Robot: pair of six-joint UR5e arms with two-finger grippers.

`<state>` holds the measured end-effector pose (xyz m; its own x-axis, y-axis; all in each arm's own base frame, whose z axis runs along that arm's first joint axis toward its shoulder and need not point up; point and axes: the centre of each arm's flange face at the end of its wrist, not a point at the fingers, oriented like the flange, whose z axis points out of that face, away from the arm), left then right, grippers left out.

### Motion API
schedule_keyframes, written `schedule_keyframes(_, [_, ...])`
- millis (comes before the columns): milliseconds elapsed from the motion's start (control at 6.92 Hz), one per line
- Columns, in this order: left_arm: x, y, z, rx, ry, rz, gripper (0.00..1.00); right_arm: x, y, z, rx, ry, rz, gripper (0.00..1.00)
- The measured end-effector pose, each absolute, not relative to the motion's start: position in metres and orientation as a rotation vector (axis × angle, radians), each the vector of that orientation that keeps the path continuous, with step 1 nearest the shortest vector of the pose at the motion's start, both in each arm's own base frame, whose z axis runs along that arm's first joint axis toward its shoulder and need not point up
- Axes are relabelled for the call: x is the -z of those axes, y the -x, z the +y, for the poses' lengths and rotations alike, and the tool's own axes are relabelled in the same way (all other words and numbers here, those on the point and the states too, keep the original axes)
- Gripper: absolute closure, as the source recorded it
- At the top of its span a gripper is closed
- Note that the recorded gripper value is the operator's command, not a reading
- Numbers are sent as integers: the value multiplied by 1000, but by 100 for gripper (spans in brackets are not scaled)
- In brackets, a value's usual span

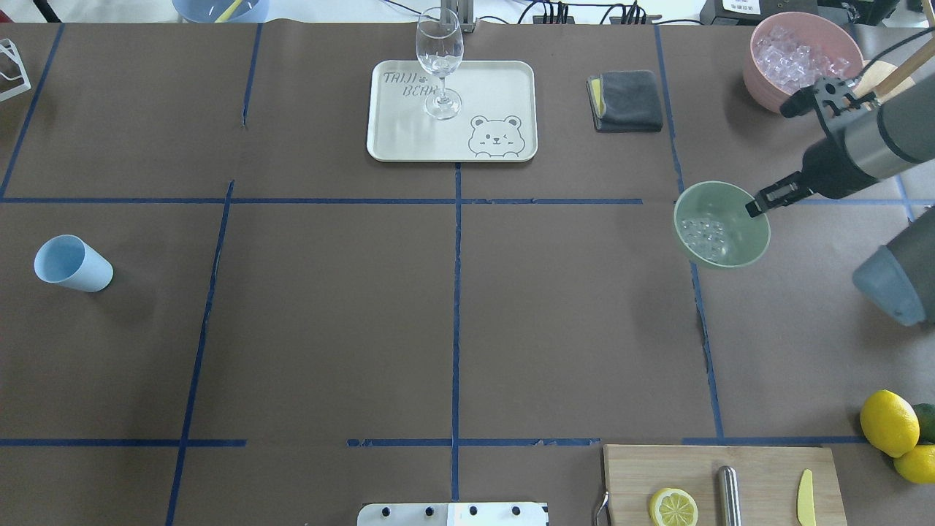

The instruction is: Pour ice into bowl

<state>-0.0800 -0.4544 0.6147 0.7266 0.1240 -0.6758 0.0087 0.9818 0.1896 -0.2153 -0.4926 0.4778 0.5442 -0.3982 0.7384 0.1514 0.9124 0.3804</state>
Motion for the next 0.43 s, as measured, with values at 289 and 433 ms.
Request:
schedule_keyframes(289, [-614, 80, -455, -66, -188, 756, 0, -555, 193, -463, 342, -302, -945, 100])
schedule_keyframes(433, [-613, 80, -455, -66, -189, 756, 0, -585, 188, -456, 343, -312, -950, 98])
